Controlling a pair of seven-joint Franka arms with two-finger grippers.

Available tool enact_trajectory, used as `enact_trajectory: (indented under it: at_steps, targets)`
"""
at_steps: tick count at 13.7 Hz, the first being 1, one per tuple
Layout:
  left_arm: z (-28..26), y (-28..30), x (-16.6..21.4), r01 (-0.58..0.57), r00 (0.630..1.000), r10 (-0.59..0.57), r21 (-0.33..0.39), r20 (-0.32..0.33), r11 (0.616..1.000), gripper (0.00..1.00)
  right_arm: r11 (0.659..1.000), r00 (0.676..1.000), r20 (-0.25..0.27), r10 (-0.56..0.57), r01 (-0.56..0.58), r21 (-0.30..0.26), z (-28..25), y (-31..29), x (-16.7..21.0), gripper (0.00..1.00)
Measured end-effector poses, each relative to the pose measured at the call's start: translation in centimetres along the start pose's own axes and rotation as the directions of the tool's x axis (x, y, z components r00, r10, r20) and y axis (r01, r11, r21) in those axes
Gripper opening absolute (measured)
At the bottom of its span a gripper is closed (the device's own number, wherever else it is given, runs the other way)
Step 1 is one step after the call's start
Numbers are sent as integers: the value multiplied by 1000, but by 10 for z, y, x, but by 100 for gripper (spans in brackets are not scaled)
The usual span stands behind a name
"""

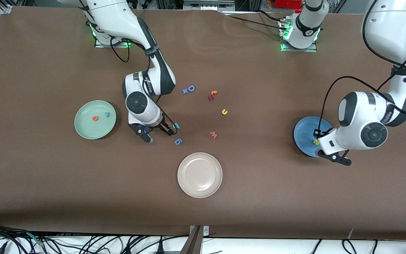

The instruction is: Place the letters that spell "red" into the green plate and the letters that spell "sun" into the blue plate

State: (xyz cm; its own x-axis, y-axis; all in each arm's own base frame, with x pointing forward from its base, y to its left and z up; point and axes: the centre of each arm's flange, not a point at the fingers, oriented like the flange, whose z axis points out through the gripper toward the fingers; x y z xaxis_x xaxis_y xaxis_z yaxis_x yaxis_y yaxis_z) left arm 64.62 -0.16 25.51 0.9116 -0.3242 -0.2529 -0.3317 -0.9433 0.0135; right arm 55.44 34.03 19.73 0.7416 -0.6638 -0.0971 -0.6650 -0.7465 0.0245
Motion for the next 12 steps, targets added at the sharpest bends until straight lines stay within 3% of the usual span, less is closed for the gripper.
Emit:
enact_trajectory:
  at_steps: [5,12]
  targets:
    - [14,-2,3,-18,1000,18,-8,4,1000,31,999,1000,0,29,-29,21,10,-9,-17,98]
    - [12,2,5,7,1000,-7,-8,-2,1000,100,998,999,-7,44,-44,46,28,-20,-34,98]
